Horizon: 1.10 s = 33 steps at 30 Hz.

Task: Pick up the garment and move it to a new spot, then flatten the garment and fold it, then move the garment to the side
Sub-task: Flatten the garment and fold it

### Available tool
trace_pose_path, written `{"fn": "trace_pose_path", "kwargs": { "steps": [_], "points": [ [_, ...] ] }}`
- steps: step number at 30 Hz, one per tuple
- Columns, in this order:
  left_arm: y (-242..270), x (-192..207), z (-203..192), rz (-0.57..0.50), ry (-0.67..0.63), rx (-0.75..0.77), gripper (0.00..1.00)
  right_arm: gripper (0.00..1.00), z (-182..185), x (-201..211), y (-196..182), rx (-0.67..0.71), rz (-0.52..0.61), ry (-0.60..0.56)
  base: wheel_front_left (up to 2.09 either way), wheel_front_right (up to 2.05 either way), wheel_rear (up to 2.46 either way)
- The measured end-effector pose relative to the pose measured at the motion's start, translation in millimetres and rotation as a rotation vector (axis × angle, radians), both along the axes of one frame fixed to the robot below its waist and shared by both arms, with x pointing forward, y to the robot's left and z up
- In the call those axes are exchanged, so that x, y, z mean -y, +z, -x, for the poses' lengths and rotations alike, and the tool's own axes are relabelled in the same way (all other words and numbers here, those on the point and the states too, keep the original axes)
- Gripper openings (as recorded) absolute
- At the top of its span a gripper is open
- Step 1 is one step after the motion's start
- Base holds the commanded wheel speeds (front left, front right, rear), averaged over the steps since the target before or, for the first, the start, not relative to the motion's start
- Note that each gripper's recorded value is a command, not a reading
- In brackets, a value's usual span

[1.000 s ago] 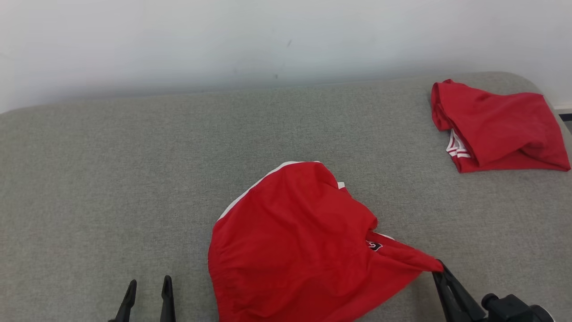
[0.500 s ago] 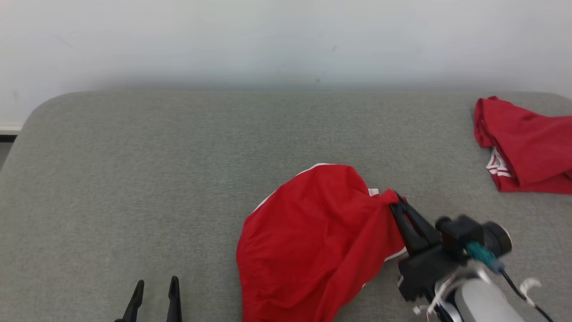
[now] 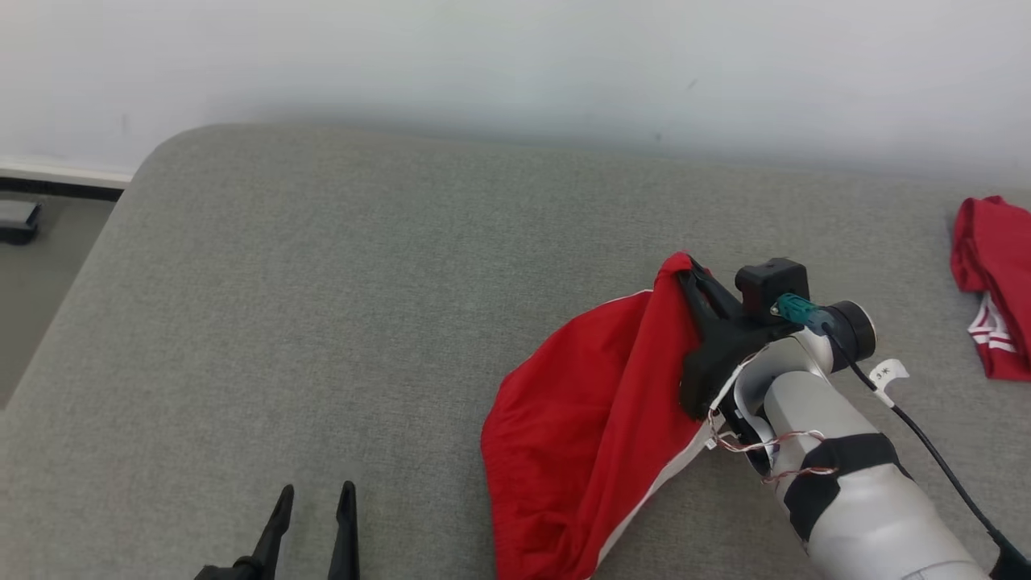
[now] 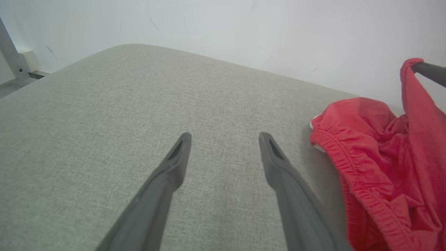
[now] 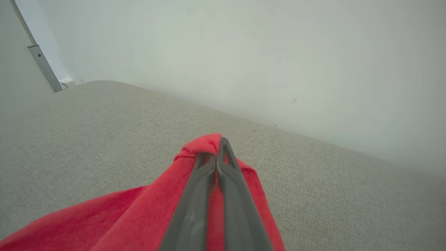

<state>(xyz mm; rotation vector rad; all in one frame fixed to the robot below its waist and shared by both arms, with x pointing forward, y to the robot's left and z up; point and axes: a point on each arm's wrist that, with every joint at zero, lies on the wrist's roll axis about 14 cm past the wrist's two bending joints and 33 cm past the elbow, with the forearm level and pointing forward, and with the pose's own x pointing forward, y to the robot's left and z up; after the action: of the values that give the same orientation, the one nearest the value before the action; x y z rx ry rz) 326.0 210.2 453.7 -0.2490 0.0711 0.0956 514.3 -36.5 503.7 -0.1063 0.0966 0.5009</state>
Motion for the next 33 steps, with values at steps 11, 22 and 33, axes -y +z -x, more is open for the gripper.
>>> {"fn": "trace_pose_path", "kwargs": {
  "steps": [11,22,33],
  "points": [
    [-3,0,4,0.012,0.013,-0.010,1.00,1.00,-6,-13,-3,-0.029,-0.028,-0.004,0.00,0.00,0.00],
    [3,24,-7,0.013,-0.071,0.013,1.00,1.00,13,43,47,0.170,-0.115,-0.085,0.00,0.00,0.00],
    [6,64,-4,-0.006,-0.212,0.026,1.00,1.00,81,101,35,0.197,-0.232,-0.240,0.00,0.00,0.00]
  ]
}}
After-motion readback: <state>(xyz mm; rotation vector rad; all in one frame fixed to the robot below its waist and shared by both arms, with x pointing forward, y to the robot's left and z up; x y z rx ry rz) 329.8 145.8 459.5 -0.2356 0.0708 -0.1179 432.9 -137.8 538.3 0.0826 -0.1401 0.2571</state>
